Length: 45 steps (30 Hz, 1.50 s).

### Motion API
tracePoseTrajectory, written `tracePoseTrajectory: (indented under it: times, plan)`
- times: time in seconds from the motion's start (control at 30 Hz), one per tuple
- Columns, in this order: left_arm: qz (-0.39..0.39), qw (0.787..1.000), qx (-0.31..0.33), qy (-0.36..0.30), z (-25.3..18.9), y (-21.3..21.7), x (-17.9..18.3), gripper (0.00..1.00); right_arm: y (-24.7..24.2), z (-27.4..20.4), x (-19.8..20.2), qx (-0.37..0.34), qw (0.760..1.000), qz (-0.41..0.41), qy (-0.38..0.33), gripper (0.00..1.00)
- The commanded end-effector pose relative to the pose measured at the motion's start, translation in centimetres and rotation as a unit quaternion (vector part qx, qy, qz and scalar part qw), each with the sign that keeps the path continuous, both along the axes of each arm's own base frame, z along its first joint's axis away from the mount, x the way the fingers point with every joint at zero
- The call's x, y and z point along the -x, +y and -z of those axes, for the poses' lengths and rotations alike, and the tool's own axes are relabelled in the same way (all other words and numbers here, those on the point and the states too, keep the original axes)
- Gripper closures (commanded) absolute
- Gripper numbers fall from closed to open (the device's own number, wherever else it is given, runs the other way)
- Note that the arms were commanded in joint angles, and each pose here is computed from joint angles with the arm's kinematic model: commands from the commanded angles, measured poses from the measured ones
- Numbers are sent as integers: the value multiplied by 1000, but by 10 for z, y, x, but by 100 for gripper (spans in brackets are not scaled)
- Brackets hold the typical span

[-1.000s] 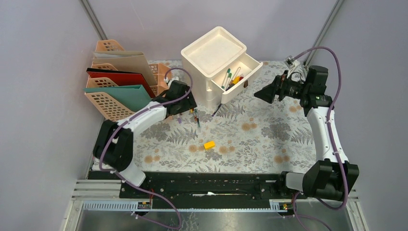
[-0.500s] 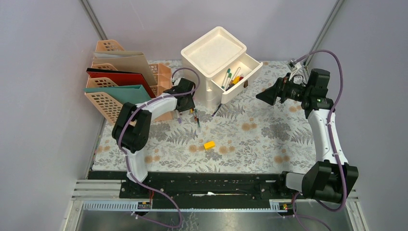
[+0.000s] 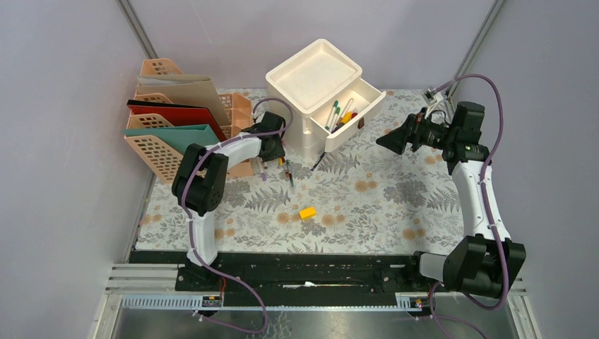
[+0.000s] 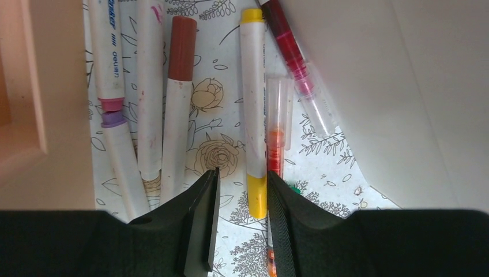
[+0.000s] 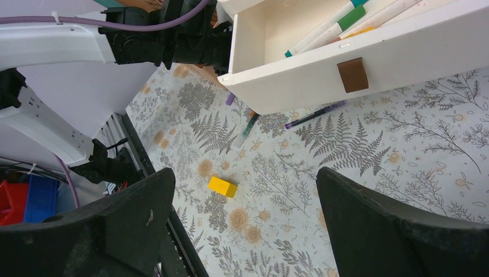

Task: Organize the desk
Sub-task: Pick up the stationery from the center of the board.

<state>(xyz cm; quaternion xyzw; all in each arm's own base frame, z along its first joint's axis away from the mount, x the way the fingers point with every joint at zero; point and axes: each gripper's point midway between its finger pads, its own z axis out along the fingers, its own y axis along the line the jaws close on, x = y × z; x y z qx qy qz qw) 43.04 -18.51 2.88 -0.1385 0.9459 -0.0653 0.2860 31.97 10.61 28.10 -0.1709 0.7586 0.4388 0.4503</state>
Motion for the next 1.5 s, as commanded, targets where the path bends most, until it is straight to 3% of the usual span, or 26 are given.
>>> tracePoseTrajectory:
  times: [0.0,0.37,0.83,0.87,1.07,1.2,1.47]
  plan:
    - [10,1000,17,-18,-10,-8,-17,60,0,-10,2,-4,1000,-7,-23,1]
    - [7,1000,3,25,13,-3,-6,63,0,-10,2,-7,1000,-8,-22,0]
    - [43,998,-1,55,10,4,30,96,1,-13,2,-11,1000,-10,-21,0]
    - [50,998,6,48,5,2,32,100,1,-14,2,-11,1000,-10,-23,1]
    - [76,995,50,-29,-50,-2,45,100,3,-18,5,-22,999,-20,-22,0]
    - [142,982,100,-68,-86,-17,62,100,7,-20,8,-33,999,-35,-22,1]
    - [250,917,226,-213,-176,-43,113,100,18,-28,26,-66,994,-86,-18,1]
